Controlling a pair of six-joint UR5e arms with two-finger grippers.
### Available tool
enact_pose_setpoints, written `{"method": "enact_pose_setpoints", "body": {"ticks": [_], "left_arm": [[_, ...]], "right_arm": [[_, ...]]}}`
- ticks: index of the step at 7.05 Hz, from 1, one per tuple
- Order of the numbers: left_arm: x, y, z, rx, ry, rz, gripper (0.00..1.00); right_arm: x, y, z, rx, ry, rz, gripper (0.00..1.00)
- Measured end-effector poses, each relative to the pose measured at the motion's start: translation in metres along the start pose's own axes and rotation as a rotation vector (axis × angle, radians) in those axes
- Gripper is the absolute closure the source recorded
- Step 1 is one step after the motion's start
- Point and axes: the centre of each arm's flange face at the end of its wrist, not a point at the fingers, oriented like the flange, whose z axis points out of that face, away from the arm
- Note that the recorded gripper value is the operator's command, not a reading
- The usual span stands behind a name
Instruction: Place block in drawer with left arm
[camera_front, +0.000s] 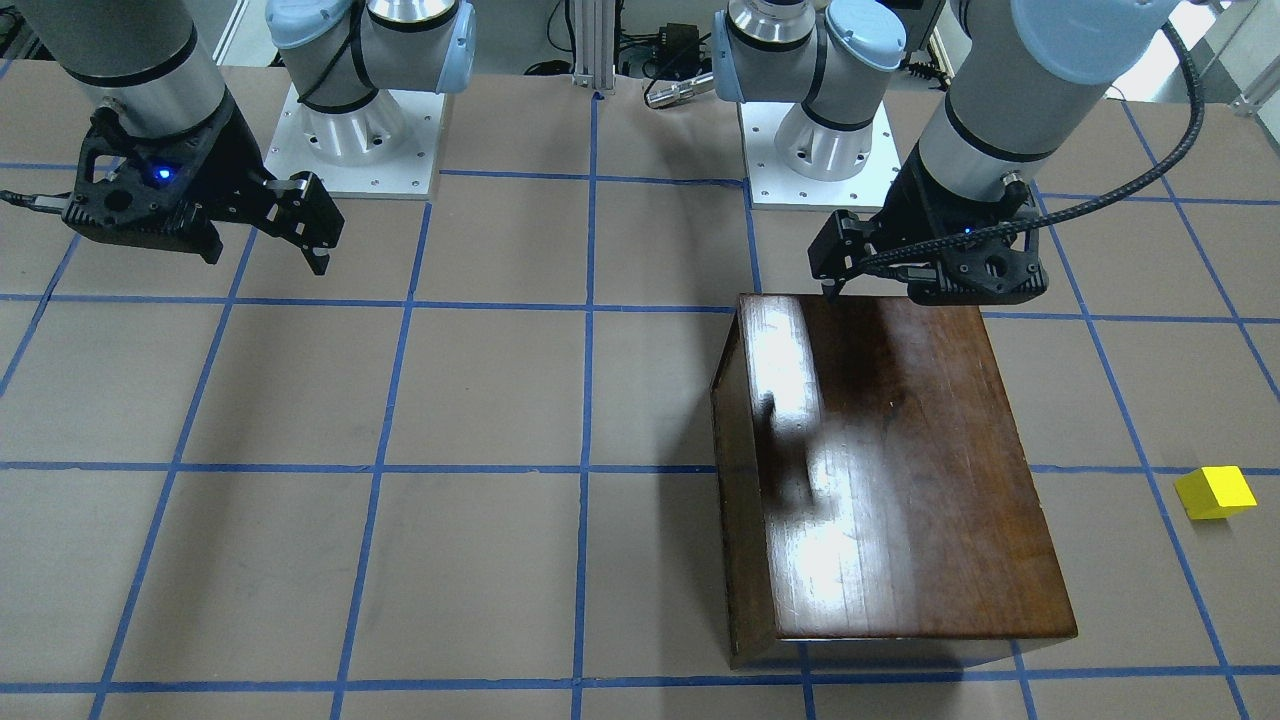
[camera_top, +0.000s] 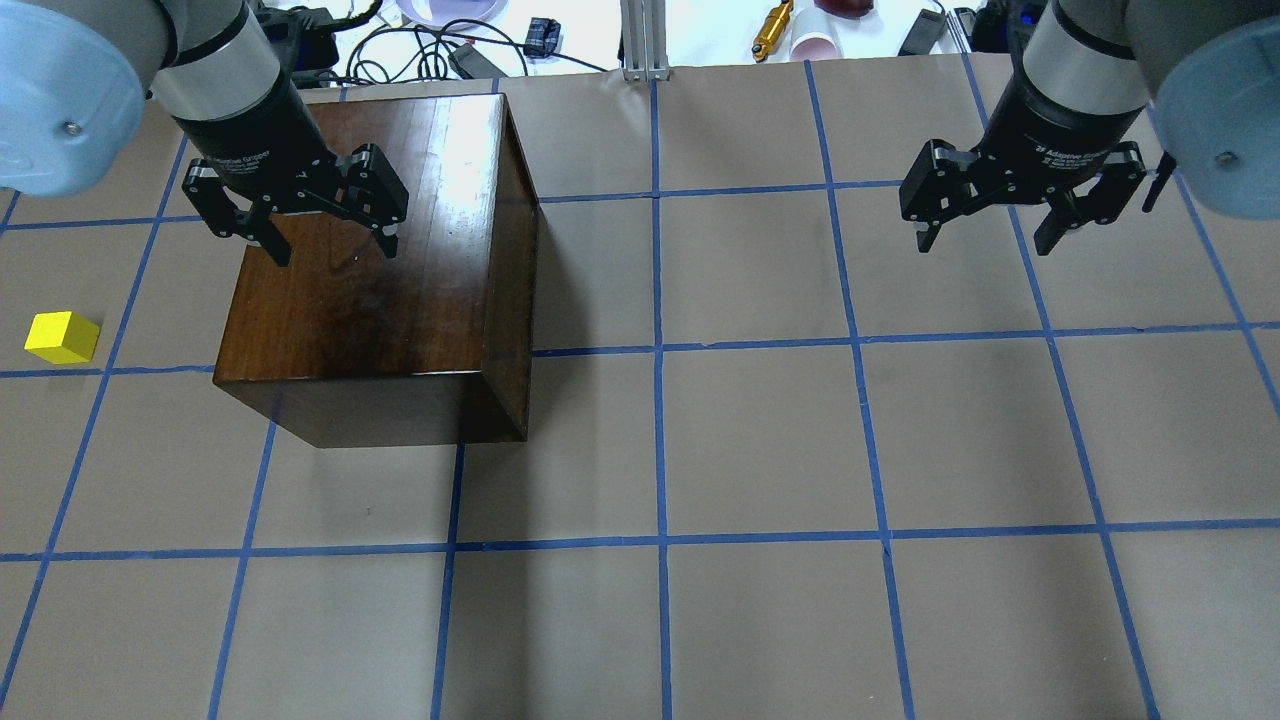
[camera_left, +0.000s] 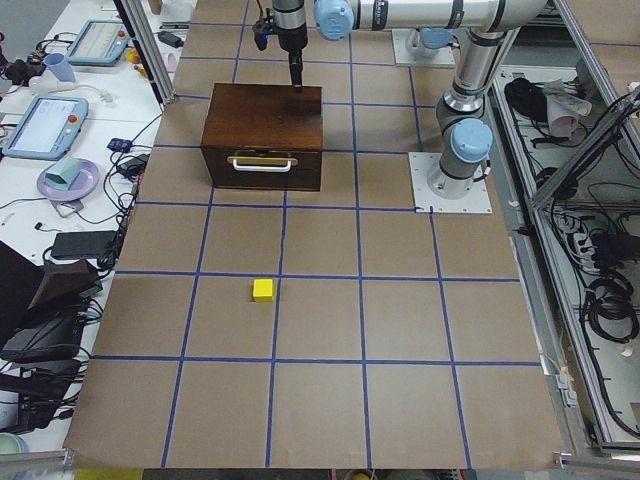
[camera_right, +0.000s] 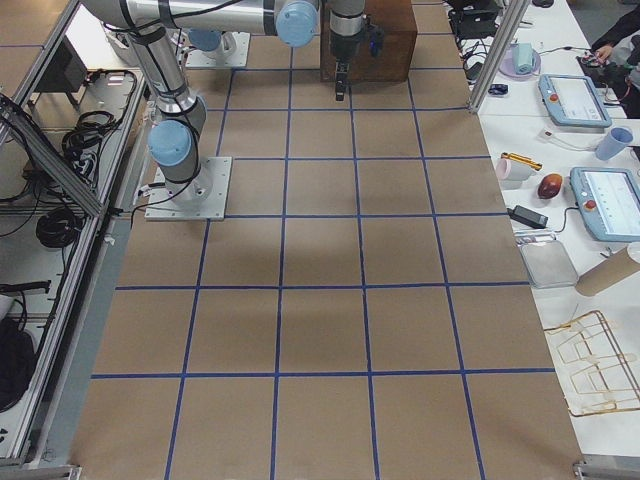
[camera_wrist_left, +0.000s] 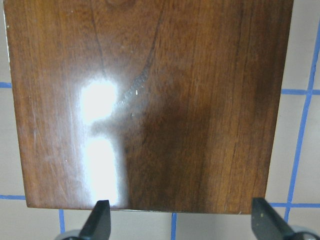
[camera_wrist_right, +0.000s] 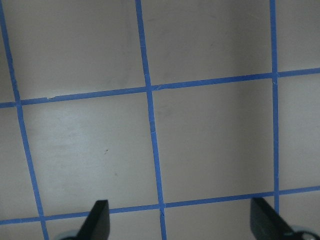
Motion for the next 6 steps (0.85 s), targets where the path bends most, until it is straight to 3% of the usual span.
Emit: {"method": "enact_pose_setpoints", "body": {"ticks": [6], "left_arm": [[0.0003,0.0031,-0.0050,0.010,0.004,-0.001,0.00]], "right_arm": [[-0.0003,0.0001,0.0000,0.000,0.000,-0.001,0.00]]}}
